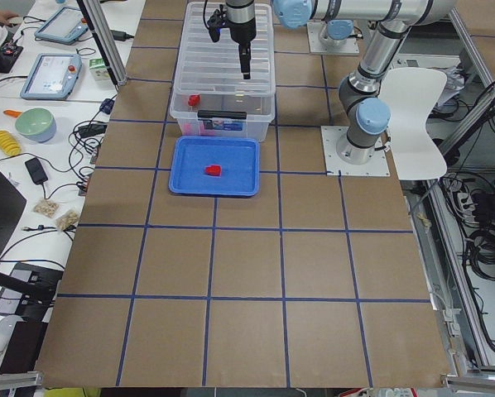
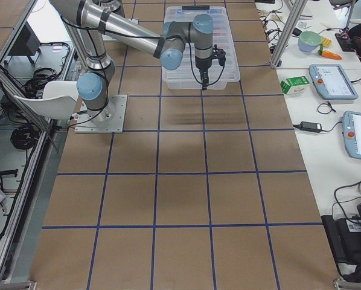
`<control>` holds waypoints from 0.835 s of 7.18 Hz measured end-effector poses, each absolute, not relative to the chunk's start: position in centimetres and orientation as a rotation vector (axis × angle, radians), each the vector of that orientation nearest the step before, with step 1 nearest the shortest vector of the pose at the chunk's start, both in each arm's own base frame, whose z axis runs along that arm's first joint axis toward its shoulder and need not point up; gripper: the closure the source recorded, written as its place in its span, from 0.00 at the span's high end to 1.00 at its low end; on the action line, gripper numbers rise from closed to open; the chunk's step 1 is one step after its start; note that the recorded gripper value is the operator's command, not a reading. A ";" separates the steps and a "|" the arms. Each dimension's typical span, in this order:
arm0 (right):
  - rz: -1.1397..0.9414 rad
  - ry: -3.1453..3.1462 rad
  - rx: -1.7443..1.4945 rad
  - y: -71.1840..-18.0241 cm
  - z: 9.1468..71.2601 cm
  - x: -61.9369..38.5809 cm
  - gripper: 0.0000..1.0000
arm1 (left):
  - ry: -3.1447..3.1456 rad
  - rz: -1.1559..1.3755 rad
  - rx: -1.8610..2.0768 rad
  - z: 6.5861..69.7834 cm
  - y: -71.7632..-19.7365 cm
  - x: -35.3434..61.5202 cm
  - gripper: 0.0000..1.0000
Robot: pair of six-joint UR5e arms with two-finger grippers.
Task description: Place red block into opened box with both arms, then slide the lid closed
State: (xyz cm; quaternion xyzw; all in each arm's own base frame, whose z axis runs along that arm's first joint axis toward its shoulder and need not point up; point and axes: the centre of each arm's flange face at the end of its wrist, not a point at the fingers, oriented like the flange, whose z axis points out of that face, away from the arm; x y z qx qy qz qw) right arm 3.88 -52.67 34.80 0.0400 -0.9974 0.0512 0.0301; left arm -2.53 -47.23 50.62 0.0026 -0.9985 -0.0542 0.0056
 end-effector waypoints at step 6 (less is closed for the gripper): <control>0.143 -3.057 0.197 -52.7 35.0 -0.7 0.71 | -3.072 -0.176 -0.160 43.9 -50.2 10.8 1.00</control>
